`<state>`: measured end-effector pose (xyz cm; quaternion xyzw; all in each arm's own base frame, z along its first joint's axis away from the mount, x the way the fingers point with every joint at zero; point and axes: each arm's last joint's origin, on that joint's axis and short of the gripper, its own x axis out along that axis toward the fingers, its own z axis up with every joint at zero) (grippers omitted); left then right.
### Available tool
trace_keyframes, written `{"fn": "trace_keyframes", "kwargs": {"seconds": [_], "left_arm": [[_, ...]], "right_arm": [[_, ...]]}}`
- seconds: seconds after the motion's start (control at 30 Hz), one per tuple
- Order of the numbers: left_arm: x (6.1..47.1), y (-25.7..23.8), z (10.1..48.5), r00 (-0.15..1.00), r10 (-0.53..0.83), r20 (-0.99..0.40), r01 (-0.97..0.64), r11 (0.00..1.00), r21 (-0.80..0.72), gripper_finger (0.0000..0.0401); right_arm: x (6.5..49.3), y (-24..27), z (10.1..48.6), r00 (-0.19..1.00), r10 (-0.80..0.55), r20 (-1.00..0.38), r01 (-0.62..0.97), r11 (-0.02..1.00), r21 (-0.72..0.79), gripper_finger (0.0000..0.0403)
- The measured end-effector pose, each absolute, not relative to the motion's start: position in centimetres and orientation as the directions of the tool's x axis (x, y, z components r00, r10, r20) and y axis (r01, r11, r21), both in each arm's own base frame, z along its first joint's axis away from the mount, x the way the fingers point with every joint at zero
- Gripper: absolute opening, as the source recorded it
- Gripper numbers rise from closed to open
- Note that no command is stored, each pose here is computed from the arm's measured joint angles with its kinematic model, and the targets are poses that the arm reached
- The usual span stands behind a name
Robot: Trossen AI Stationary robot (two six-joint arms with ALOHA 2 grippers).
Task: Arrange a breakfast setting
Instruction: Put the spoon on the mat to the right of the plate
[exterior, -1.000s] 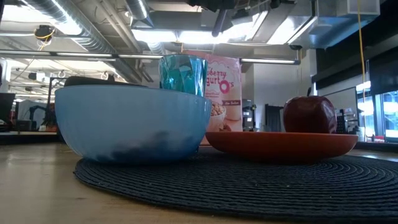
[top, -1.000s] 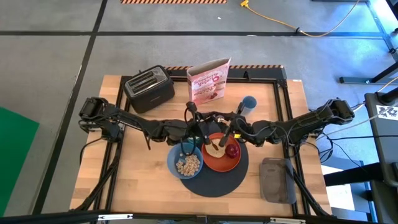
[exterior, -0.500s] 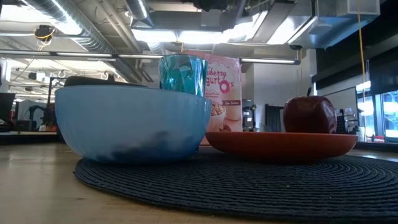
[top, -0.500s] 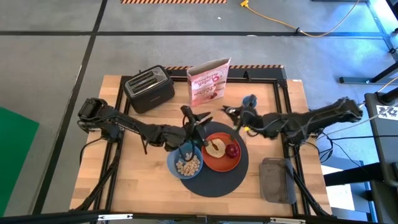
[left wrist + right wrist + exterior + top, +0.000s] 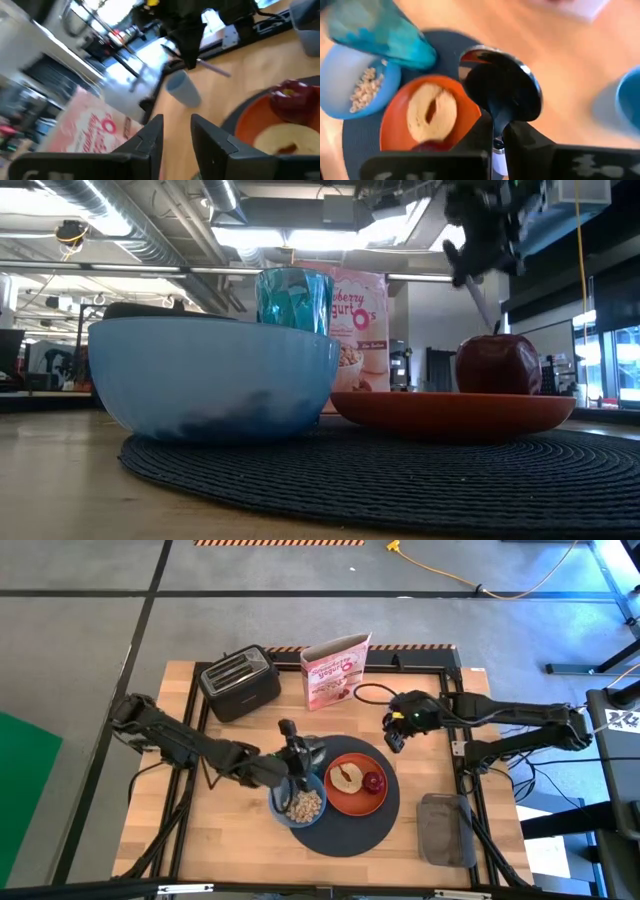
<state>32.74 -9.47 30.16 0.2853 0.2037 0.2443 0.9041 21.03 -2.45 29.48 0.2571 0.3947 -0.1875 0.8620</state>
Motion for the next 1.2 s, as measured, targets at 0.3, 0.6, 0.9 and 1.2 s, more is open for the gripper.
{"fn": "trace_keyframes", "kwargs": {"seconds": [0.3, 0.6, 0.9, 1.2], "left_arm": [[29.6, -6.8, 31.8, 0.786, 0.493, -0.373, -0.294, 0.829, 0.476, 0.0051], [29.3, -6.7, 32.1, 0.797, 0.464, -0.387, -0.256, 0.84, 0.479, 0.0011], [28.9, -6.1, 31.0, 0.745, 0.487, -0.456, -0.231, 0.83, 0.507, 0.0001], [28.5, -5.2, 27.5, 0.7, 0.502, -0.508, -0.206, 0.823, 0.529, 0.0002]], "right_arm": [[19.8, -1.5, 23.0, 0.494, 0.105, -0.863, 0.656, 0.607, 0.449, 0.0015], [19.2, 0.4, 19.3, 0.472, 0.201, -0.859, 0.727, 0.462, 0.508, 0.0014], [19.1, 2.4, 17.8, 0.465, 0.233, -0.854, 0.807, 0.285, 0.517, 0.0019], [19.2, 3.6, 17.0, 0.415, 0.227, -0.881, 0.877, 0.157, 0.454, 0.0016]]}}
